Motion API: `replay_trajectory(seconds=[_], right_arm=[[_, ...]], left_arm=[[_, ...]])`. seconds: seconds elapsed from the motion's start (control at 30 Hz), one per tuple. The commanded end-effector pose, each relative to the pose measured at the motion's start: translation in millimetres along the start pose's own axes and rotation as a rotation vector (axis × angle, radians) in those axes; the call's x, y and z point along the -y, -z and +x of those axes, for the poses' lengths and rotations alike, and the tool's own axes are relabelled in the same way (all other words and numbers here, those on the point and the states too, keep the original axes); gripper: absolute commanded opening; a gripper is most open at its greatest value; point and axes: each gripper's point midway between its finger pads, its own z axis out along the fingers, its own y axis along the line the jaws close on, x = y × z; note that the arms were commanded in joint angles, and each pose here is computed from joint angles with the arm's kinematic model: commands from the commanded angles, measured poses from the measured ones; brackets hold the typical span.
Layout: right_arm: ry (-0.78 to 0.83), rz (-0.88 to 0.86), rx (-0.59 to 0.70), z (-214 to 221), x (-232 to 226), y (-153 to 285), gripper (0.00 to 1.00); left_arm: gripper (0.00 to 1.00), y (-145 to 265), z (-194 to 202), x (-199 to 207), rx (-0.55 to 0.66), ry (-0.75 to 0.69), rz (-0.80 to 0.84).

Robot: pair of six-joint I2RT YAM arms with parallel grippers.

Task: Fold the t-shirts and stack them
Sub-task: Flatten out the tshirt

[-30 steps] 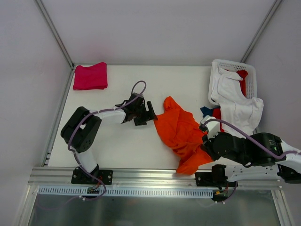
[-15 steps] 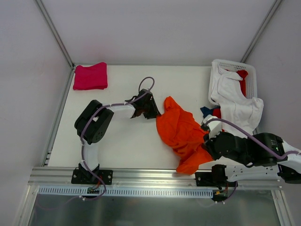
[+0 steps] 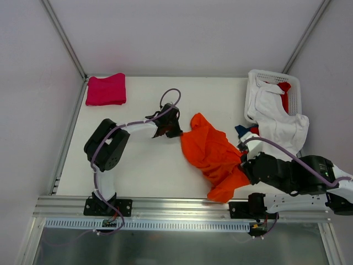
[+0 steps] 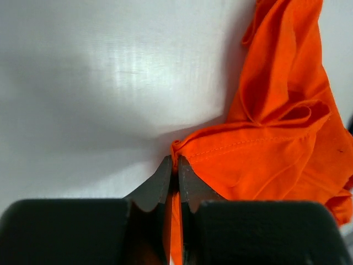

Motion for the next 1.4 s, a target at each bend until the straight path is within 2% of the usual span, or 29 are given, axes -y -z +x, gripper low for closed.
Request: replay_trajectory(seconds=[0.0,0.03,0.07,0.13,0.17,0.3,0.43,0.53,0.57,0.63,0.7,0.9,1.0,1.07,1.23,1.37], right_arm=[[-0.003,0.120,0.140,-34.5,28.5,12.9,0.00],[-0.015,0.147,0.177,-45.5,35.3,18.9,0.00],[-0.015,0.198,0.214,-54.4,45.1,22.7,0.01],[0.005,0.212,0.254,-68.6,48.1,28.1,0.00],[0.024,0.215,0.262,-74.0,46.5,28.0,0.01],[0.114,0.222,0.296,-96.8,39.3,28.1,0.01],[0.162,0.327,0.311,-115.9,52.4,35.8,0.00],[0.106,0.399,0.385,-138.4,73.5,61.6,0.01],[0.079,0.416,0.425,-147.2,82.7,74.5,0.01],[0.009,0.413,0.507,-160.5,92.4,91.5,0.00],[-0.004,0.402,0.570,-173.2,99.0,106.3,0.01],[0.094,0.294,0.631,-198.3,91.9,128.4,0.01],[0.147,0.172,0.672,-206.2,75.0,133.6,0.01],[0.159,0.031,0.730,-212.4,59.7,146.9,0.00],[0.171,-0.214,0.836,-217.5,37.4,181.6,0.00],[0.185,-0.291,0.896,-221.4,28.7,195.4,0.01]], left_arm=[[0.00,78.4,-63.5,11.6,0.256,-0.098,-0.052],[0.00,98.2,-80.3,7.4,0.325,-0.134,-0.093],[0.00,134.8,-101.0,18.9,0.412,-0.136,-0.060],[0.00,175.7,-122.7,24.8,0.503,-0.172,-0.059],[0.00,210.5,-137.1,31.9,0.587,-0.170,-0.041],[0.00,300.9,-165.0,44.2,0.759,-0.187,-0.032],[0.00,371.5,-168.0,47.0,0.854,-0.176,0.000],[0.00,437.8,-163.9,38.5,0.950,-0.157,0.026],[0.00,447.8,-160.7,35.8,0.956,-0.164,0.027],[0.00,485.9,-154.0,40.1,1.006,-0.195,0.098],[0.00,511.8,-145.1,50.6,1.020,-0.260,0.180],[0.00,594.5,-114.2,58.8,1.109,-0.377,0.367],[0.00,633.6,-99.3,62.2,1.159,-0.411,0.462],[0.00,659.4,-92.1,62.1,1.194,-0.412,0.508],[0.00,691.3,-82.6,65.5,1.223,-0.401,0.586],[0.00,696.8,-79.9,67.9,1.221,-0.392,0.615]])
